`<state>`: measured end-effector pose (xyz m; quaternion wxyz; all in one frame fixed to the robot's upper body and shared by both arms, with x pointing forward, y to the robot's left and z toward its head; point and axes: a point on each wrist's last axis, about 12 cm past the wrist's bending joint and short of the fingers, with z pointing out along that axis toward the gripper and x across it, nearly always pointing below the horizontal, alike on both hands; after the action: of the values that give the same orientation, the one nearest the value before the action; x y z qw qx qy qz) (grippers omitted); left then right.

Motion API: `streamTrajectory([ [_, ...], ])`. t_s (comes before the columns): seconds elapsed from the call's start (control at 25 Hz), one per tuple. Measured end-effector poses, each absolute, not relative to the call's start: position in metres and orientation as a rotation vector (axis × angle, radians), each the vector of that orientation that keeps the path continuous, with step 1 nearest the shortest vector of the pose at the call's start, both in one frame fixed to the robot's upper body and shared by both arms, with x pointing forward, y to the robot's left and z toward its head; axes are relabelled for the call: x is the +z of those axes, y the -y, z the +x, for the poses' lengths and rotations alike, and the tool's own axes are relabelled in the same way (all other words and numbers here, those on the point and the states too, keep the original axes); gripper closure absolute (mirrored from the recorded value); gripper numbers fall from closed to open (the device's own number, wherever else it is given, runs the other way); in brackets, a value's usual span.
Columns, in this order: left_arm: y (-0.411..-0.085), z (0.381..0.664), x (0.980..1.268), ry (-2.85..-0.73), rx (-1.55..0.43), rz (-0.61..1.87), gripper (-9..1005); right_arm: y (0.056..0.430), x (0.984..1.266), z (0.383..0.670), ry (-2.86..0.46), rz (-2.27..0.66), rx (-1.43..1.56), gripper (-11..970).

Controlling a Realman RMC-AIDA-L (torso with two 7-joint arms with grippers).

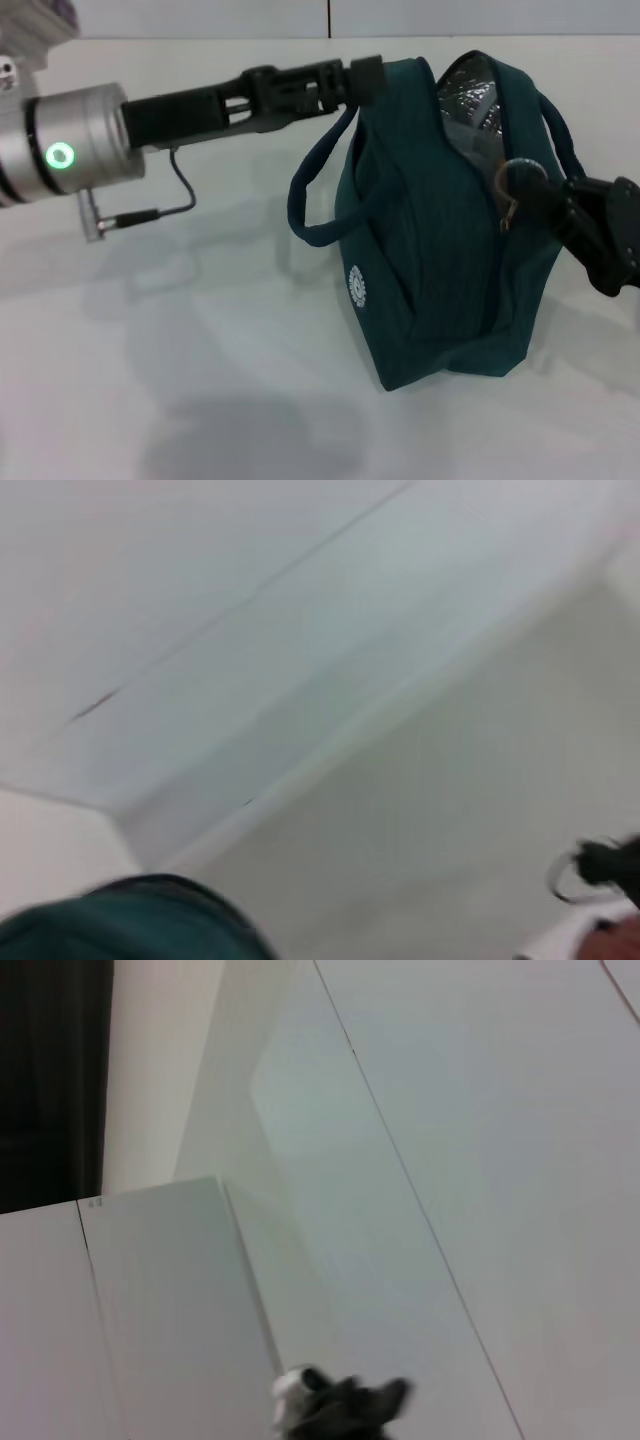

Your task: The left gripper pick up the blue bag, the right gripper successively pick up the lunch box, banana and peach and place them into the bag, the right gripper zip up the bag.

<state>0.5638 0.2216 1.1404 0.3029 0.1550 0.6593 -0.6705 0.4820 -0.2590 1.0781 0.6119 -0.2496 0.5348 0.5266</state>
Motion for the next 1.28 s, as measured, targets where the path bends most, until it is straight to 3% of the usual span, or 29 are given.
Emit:
streamTrajectory([
  [0.32,-0.239,0.527,1.134,-1.557,-1.754,0.657,354,0.255,1.086,0.498,-1.208,-0.553,1.187,928],
  [0.8,-0.266,0.489,1.101,-1.487,-1.547,0.661,366,0.216,1.107,0.542,-1.242,-0.640,1.252,924],
  [1.28,-0.268,0.495,1.069,-1.563,-1.252,0.577,379,0.196,1.119,0.560,-1.249,-0.716,1.261,921],
])
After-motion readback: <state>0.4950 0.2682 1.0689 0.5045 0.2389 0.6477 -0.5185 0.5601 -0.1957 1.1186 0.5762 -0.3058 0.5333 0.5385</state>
